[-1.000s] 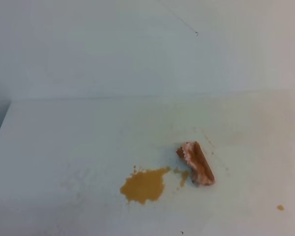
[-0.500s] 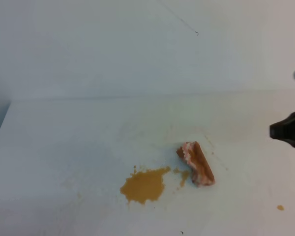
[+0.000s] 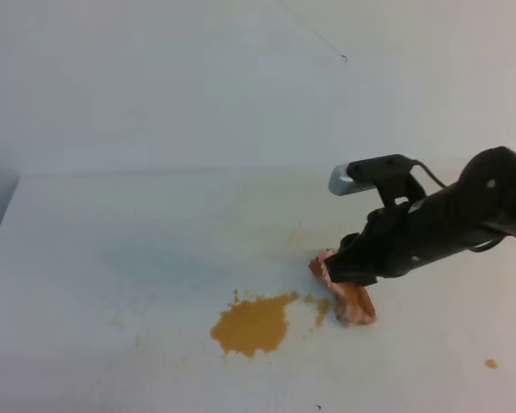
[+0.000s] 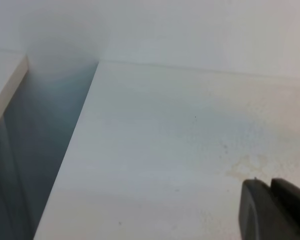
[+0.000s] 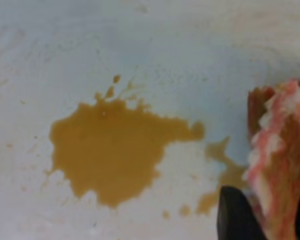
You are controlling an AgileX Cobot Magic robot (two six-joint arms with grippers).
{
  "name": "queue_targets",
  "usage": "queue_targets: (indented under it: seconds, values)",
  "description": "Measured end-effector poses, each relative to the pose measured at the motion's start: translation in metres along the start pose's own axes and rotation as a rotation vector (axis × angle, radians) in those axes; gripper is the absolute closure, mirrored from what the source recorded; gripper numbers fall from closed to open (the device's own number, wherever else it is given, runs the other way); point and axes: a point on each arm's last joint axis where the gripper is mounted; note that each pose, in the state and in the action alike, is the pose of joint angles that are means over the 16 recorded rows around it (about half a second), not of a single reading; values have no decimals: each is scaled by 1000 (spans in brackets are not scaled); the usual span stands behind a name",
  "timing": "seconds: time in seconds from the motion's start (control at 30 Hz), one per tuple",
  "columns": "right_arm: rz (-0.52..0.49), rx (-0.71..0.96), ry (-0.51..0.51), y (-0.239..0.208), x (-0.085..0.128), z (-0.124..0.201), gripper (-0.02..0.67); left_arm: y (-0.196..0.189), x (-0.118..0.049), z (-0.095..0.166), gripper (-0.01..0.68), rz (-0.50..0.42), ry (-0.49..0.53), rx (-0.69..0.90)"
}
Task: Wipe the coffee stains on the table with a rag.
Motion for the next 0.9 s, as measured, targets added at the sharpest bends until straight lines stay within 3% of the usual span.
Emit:
queue_targets:
  seconds: [0.43,0.63,0.9]
  values:
    - [119,148,-42,60,-20,-16,382,0,0,-1,676,-1,0,2]
    - [170,175,-1,68,-26,-19,382,0,-1,-2,677,-1,0,4]
    - [156,205,76,76,-26,-15,382,0,-1,-2,677,-1,0,4]
Point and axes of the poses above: a point on each arm's last joint axis where the gripper is mounted, y pointing out along that axis toward the gripper, x along the wrist's bending axis when the last joint is at zero, z = x × y, and after that the axes turned 4 degrees about -y, right-handed
